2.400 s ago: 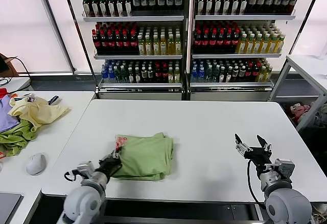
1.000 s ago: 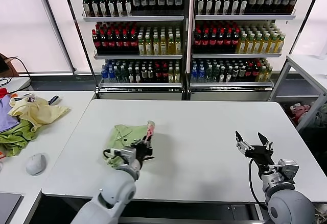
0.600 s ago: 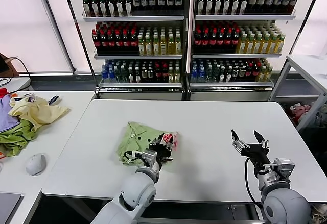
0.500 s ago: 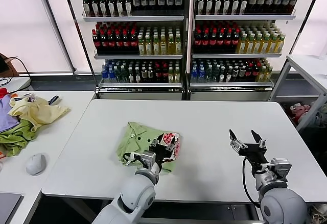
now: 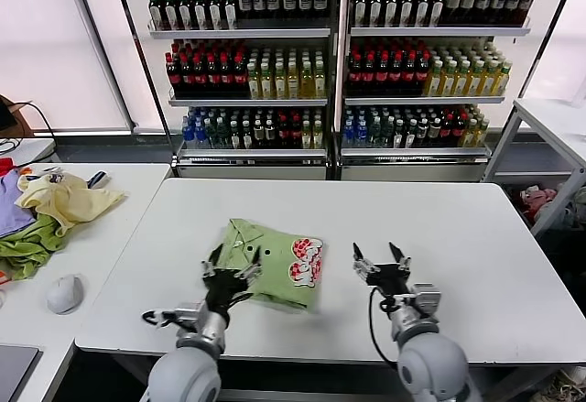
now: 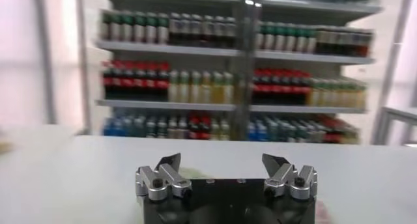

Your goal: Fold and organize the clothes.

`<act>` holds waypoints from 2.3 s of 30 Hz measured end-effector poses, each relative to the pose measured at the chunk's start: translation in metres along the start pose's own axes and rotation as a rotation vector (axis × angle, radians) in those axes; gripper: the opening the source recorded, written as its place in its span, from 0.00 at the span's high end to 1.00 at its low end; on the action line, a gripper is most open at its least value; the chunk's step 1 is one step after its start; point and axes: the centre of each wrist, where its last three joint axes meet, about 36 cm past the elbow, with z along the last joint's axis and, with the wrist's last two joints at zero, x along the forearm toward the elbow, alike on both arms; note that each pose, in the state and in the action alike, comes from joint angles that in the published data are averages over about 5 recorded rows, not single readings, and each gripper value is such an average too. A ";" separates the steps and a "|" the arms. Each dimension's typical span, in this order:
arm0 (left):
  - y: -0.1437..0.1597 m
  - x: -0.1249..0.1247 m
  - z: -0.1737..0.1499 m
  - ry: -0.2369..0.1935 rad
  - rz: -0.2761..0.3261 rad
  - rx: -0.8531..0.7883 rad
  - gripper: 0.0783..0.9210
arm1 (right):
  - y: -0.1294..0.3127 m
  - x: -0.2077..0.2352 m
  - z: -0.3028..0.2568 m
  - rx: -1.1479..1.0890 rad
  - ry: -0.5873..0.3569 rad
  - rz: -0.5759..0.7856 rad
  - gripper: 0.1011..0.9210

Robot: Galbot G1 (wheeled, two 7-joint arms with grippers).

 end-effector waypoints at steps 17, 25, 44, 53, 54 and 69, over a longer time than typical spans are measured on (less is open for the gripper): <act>0.046 0.048 0.013 -0.037 -0.225 -0.044 0.12 | 0.096 -0.055 0.066 0.002 0.138 -0.019 0.16; 0.047 0.055 0.013 -0.042 -0.239 -0.049 0.12 | 0.108 -0.063 0.072 -0.008 0.160 -0.023 0.43; 0.040 0.065 0.014 -0.039 -0.232 -0.062 0.12 | 0.012 -0.092 0.028 0.127 0.129 0.027 0.93; 0.034 0.066 0.019 -0.030 -0.223 -0.070 0.12 | -0.054 -0.101 -0.003 0.249 0.035 0.063 0.76; 0.033 0.066 0.019 -0.029 -0.221 -0.071 0.12 | -0.059 -0.100 -0.003 0.255 0.022 0.068 0.72; 0.022 0.073 0.017 -0.047 -0.172 -0.051 0.12 | -0.096 -0.029 -0.002 0.273 -0.150 0.131 0.20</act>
